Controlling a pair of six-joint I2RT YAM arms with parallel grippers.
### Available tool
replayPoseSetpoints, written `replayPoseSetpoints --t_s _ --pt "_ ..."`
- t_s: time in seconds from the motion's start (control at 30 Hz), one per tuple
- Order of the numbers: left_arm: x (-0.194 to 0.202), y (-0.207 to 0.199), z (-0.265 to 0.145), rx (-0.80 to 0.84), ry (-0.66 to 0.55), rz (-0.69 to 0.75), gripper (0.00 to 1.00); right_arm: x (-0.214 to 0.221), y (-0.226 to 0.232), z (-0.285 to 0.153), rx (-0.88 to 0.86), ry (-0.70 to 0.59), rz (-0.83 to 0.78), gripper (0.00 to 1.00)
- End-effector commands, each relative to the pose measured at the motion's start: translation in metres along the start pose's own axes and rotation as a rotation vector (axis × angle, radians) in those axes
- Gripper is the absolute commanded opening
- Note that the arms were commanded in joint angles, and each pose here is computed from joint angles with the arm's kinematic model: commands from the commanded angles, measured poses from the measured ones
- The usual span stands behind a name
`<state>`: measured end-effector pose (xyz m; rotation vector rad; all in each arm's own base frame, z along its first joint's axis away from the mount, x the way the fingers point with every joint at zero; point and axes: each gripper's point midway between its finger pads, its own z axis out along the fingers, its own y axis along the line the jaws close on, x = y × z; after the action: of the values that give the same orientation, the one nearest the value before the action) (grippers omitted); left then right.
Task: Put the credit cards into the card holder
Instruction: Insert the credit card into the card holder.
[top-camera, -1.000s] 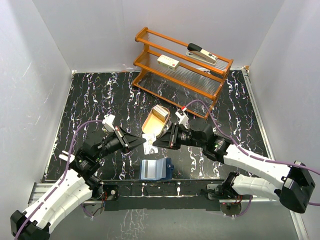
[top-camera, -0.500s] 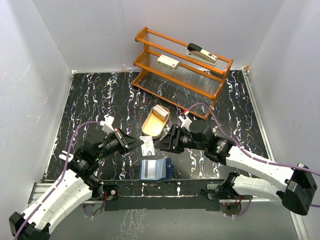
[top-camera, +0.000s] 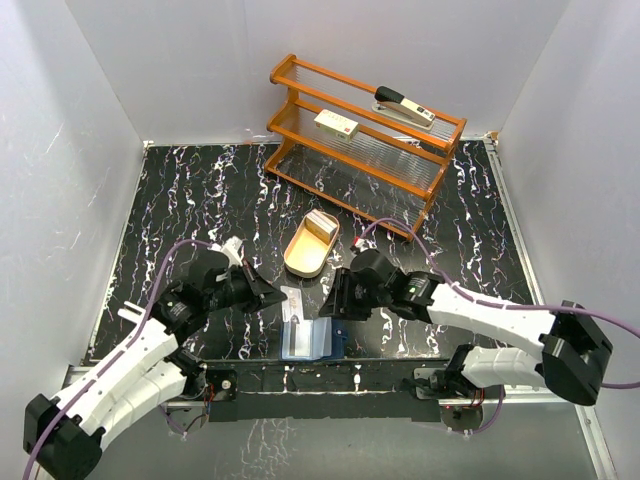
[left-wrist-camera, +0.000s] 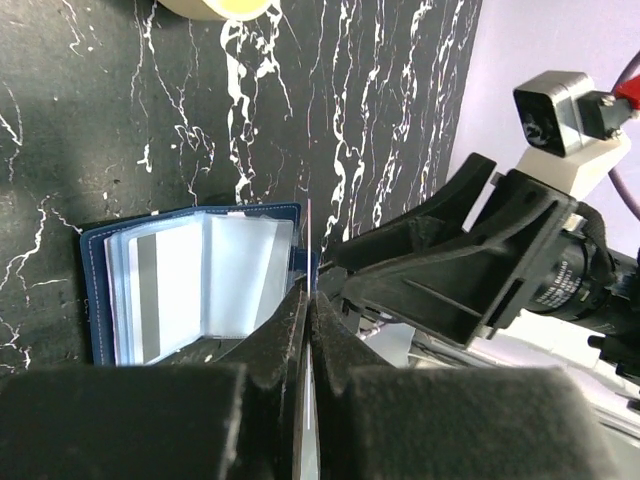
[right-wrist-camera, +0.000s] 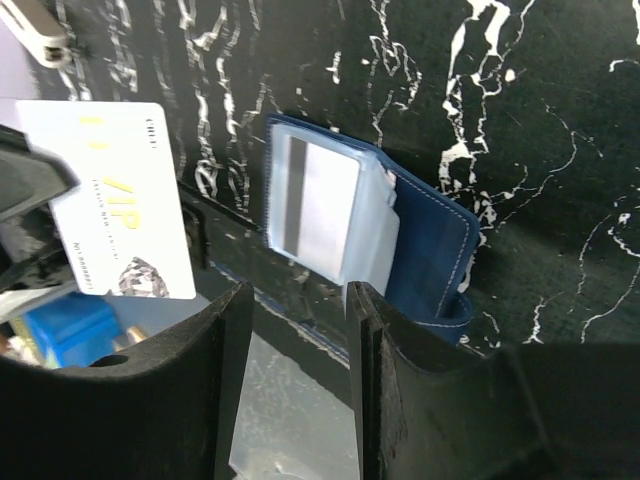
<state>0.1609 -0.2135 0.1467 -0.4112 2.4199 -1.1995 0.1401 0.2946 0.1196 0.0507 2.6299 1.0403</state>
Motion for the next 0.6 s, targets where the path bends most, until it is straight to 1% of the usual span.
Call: replayPoseSetpoints --t_s 0.0,0.2,0.3,0.4,0.57 --pt "0.014 -0.004 0.005 0.066 0.077 0.005 0.0 -0.006 0.01 0.007 0.021 -0.025 -0.079 0.39" --pt "0.03 0.015 0.018 0.086 0.125 -0.06 0.0 0.007 -0.009 0.025 0.077 0.028 -0.11 0.35" --pt "0.035 0.027 0.022 0.069 0.135 -0.066 0.0 0.011 -0.026 0.029 0.144 0.042 -0.148 0.28" --pt "0.044 0.034 0.028 0.087 0.178 -0.083 0.0 0.016 -0.042 0.032 0.184 0.047 -0.174 0.25" --pt "0.048 0.042 0.031 0.062 0.195 -0.052 0.0 0.026 -0.059 0.041 0.217 0.087 -0.193 0.23"
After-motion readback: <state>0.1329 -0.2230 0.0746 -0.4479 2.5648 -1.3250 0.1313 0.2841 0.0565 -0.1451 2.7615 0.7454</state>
